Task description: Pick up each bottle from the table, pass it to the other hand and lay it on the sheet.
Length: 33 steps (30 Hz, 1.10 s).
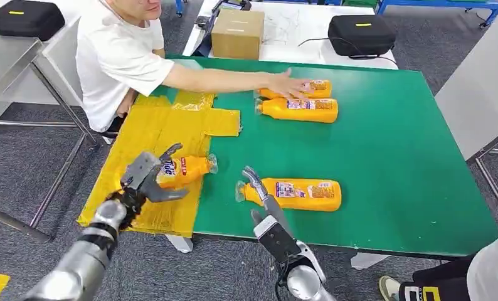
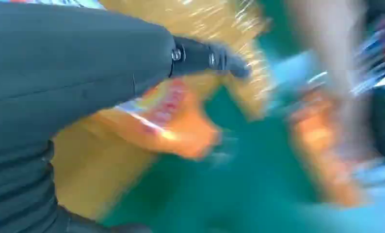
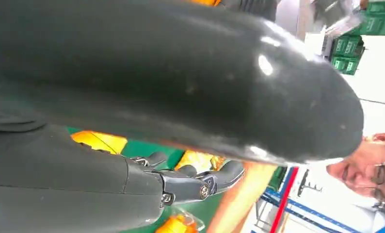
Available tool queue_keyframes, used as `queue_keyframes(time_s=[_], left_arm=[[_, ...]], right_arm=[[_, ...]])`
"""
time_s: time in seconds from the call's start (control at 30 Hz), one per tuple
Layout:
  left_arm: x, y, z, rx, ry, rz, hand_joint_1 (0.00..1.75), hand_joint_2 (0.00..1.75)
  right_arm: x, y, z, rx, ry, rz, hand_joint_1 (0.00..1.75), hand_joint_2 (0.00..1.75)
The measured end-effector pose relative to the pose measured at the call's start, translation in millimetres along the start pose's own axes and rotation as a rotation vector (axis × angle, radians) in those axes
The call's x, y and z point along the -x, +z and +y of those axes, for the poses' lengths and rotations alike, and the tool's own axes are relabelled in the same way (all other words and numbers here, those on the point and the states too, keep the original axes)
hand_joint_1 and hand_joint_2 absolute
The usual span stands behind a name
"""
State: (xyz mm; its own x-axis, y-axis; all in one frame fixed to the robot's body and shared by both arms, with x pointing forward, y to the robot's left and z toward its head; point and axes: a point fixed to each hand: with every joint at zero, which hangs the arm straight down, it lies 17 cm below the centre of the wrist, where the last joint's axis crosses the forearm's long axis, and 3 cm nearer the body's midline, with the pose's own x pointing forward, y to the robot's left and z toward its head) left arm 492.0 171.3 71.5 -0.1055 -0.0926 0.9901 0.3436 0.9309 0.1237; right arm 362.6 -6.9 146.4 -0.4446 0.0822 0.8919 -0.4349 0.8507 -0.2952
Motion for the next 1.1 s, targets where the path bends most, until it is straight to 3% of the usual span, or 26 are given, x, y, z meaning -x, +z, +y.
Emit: queue_keyframes(time_s=[0.1,0.17,0.2,0.4,0.6,0.67,0.8,0.9,1.1], left_arm=[[-38,-2,1,-0.129,0.097,-0.11,0.0,1.75],[-53,-2,0,-0.146,0.114,-0.147,0.0,1.75],[-62,-1,-1,-0.154,0.135,-0.176,0.0,1.75],[-154,16,5,-0.299,0.209,-0.48,0.0,1.75],[-223,44,18,-0.42,0.146,-0.697,0.0,1.75],[-232,52,22,-0.424,0.19,-0.723,0.0,1.75],[-234,67,20,-0.375,0.345,-0.716,0.0,1.75],[-226,88,13,-0.363,0.401,-0.692,0.0,1.75],[-208,125,2,-0.399,0.359,-0.646,0.0,1.75]], right_arm=[[3,5,3,-0.004,0.005,0.007,0.0,0.0],[3,6,4,-0.008,0.006,0.007,0.0,0.0],[3,6,5,-0.009,0.009,0.006,0.0,1.75],[2,8,9,-0.023,0.027,-0.007,0.0,1.75],[2,9,18,-0.044,0.023,-0.008,0.0,1.75],[5,10,15,-0.034,0.096,-0.003,0.0,1.75],[28,19,-15,0.017,0.453,0.032,0.0,1.75],[56,37,-50,0.02,0.692,0.119,0.0,1.75],[96,76,-130,0.057,0.923,0.279,0.0,1.75]])
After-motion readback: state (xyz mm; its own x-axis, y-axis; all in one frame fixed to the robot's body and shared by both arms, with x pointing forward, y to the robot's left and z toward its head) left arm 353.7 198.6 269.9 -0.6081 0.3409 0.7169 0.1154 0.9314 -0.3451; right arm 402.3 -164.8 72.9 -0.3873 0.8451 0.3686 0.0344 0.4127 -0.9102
